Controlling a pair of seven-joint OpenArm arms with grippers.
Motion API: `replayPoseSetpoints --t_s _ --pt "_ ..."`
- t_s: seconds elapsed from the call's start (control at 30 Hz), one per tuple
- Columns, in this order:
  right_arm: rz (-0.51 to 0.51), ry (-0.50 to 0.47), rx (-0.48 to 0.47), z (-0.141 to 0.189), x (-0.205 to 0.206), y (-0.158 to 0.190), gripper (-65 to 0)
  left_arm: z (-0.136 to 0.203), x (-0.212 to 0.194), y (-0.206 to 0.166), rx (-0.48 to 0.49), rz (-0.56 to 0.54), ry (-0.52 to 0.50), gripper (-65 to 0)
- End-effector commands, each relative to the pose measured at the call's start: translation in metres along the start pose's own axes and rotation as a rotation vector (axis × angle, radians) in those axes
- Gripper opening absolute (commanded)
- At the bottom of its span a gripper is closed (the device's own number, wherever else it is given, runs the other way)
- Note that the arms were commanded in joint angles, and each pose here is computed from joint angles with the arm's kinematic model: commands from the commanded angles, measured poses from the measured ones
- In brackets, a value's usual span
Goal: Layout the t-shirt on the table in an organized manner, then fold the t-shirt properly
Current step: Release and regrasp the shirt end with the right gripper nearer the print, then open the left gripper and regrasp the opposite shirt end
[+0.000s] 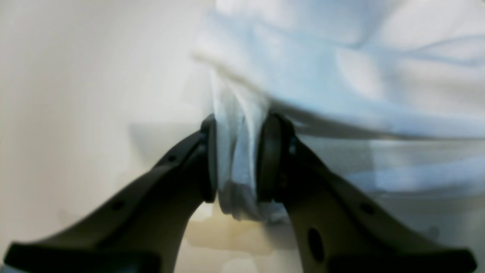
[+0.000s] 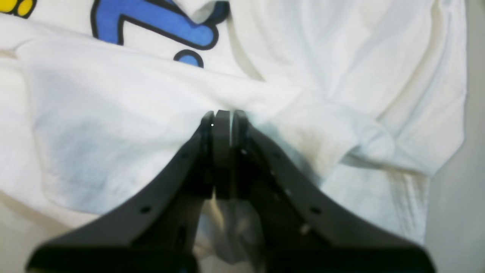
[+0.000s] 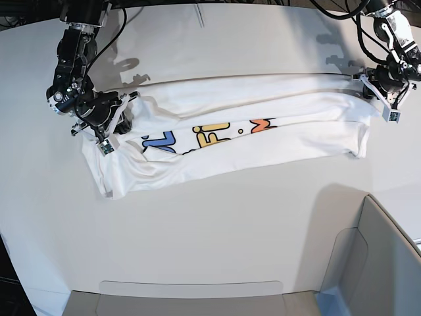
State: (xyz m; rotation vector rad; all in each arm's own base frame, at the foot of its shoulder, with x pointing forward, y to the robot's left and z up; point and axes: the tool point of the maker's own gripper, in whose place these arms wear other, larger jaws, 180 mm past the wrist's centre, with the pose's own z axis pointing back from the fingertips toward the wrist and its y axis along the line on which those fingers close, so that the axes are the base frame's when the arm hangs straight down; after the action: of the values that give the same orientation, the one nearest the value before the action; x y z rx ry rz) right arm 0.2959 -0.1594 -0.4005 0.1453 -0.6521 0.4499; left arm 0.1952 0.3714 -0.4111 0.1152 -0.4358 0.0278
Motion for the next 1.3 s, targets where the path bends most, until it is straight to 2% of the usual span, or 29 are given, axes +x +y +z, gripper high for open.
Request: replayPoseSetpoints --t_s 0.0,0.23,0.4,0.53,0.87,1.1,1.27 --pt "0.029 0.133 -0.066 0.005 -0.028 -0.017 -61.7 0.001 -0.001 0.016 0.053 -0.002 0.031 -50.2" --pt "0.028 0.136 -0.065 0.005 -0.029 -0.016 -61.7 -0.011 -0.002 0.041 0.053 0.056 0.078 -50.2" --pt "0.028 0.136 -0.065 0.005 -0.029 -0.016 -61.7 -0.002 -0.008 0.075 0.096 0.193 0.048 -50.2" --pt "0.028 0.136 -0.065 0.005 -0.029 -0.016 -61.7 0.003 -0.011 0.09 0.118 0.23 0.041 -50.2" --pt "0.028 0.136 -0.065 0.005 -0.029 -0.016 -61.7 0.005 0.0 0.096 0.131 0.22 -0.017 -50.2" --pt "0.029 0.14 -0.067 0.006 -0.03 -0.016 -61.7 0.02 0.018 0.091 0.158 0.164 -0.082 -50.2" --pt "0.032 0.14 -0.065 0.005 -0.029 -0.016 -61.7 0.036 0.042 0.083 0.182 0.125 -0.164 -48.6"
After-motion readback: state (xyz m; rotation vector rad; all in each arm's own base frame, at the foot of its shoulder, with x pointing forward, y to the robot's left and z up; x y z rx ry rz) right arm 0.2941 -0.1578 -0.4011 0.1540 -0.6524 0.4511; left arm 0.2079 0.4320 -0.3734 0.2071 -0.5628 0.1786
